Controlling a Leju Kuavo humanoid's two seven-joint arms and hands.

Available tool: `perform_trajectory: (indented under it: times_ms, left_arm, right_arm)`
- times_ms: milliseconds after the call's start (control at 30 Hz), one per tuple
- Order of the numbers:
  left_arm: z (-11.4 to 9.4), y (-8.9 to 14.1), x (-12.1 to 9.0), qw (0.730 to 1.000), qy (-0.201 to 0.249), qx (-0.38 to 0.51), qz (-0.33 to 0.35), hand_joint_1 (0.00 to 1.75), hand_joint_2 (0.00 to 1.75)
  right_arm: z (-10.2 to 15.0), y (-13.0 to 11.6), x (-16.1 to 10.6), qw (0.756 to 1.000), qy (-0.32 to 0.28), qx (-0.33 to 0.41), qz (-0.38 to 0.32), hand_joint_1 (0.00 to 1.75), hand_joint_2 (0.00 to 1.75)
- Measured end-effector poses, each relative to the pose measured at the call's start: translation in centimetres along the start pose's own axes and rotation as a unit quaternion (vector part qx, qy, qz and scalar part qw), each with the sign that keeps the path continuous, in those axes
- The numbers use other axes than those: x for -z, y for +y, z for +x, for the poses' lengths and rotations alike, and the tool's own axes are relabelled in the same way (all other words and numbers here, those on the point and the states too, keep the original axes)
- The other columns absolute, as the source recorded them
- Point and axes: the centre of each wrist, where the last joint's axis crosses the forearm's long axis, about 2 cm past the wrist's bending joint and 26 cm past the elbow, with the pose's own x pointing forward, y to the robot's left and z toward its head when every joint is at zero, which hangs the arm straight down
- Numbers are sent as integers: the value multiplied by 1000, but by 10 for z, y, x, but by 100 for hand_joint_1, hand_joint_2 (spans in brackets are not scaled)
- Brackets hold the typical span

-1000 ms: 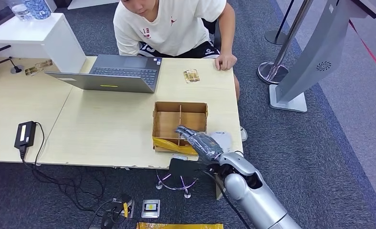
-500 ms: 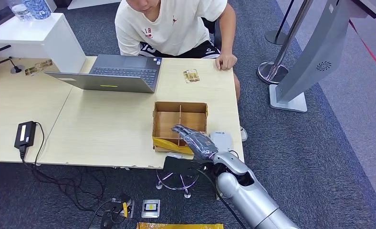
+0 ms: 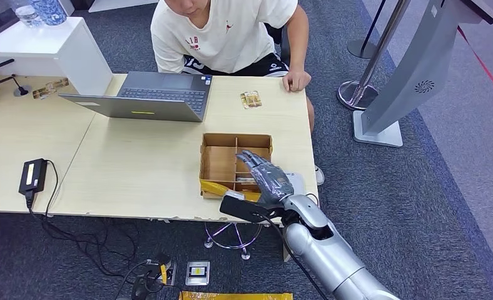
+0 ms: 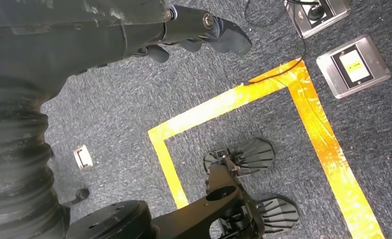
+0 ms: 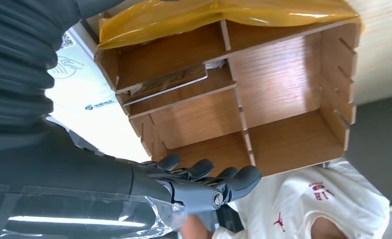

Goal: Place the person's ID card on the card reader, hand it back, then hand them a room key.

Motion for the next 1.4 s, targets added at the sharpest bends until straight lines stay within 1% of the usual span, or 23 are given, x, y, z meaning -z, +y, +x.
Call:
perform_trajectory:
  times_ms: [33,100,167,267,367,400,533,600,667,767,833,900,967,1067,1233,1400]
  left_arm:
    - [0,0,0,1000,0,1,0,0,175]
    - [0,0,0,1000,0,2,1,0,175]
    - [1,0,0,1000,-1,4,1,0,175]
    - [1,0,0,1000,-2,8,1,0,175]
    - [1,1,0,1000,-2,11,0,0,175]
    - [1,1,0,1000,-2,12,1,0,175]
    - [2,1,0,1000,-3,13,1,0,175]
    - [2,1,0,1000,-3,14,1,0,175]
    - [2,1,0,1000,-4,16,2,0,175]
    - [3,2,0,1000,-4,17,2,0,175]
    - [3,2,0,1000,-5,17,2,0,175]
    - [3,2,0,1000,-5,18,2,0,175]
    - [4,2,0,1000,-5,18,2,0,175]
    - [4,2,0,1000,-5,18,2,0,175]
    - [4,2,0,1000,-5,18,2,0,175]
    - [5,2,0,1000,-6,19,4,0,175]
  right_arm:
    - [-1,1,0,1000,2,-2,-2,10,175]
    - [-3,2,-1,1000,6,-4,-3,25,175]
    - [-5,3,-1,1000,10,-6,-2,36,175]
    - [-7,5,-2,1000,16,-9,2,33,175]
    - [-10,6,-3,1000,22,-11,6,35,175]
    - [-11,6,-4,1000,24,-11,7,40,175]
    - [-14,8,-5,999,30,-15,12,77,175]
    - [-15,8,-6,999,32,-16,13,90,175]
    - [-16,8,-6,999,35,-18,16,94,175]
    - [-17,8,-7,999,37,-21,17,94,175]
    - [-17,9,-7,999,37,-23,18,110,175]
    - [-18,9,-8,999,38,-25,18,138,175]
    - [-19,9,-8,999,38,-27,19,154,175]
    - [-19,7,-8,999,38,-28,17,157,175]
    - [-19,6,-7,999,38,-31,16,153,175]
    - [-19,6,-7,999,37,-31,16,156,175]
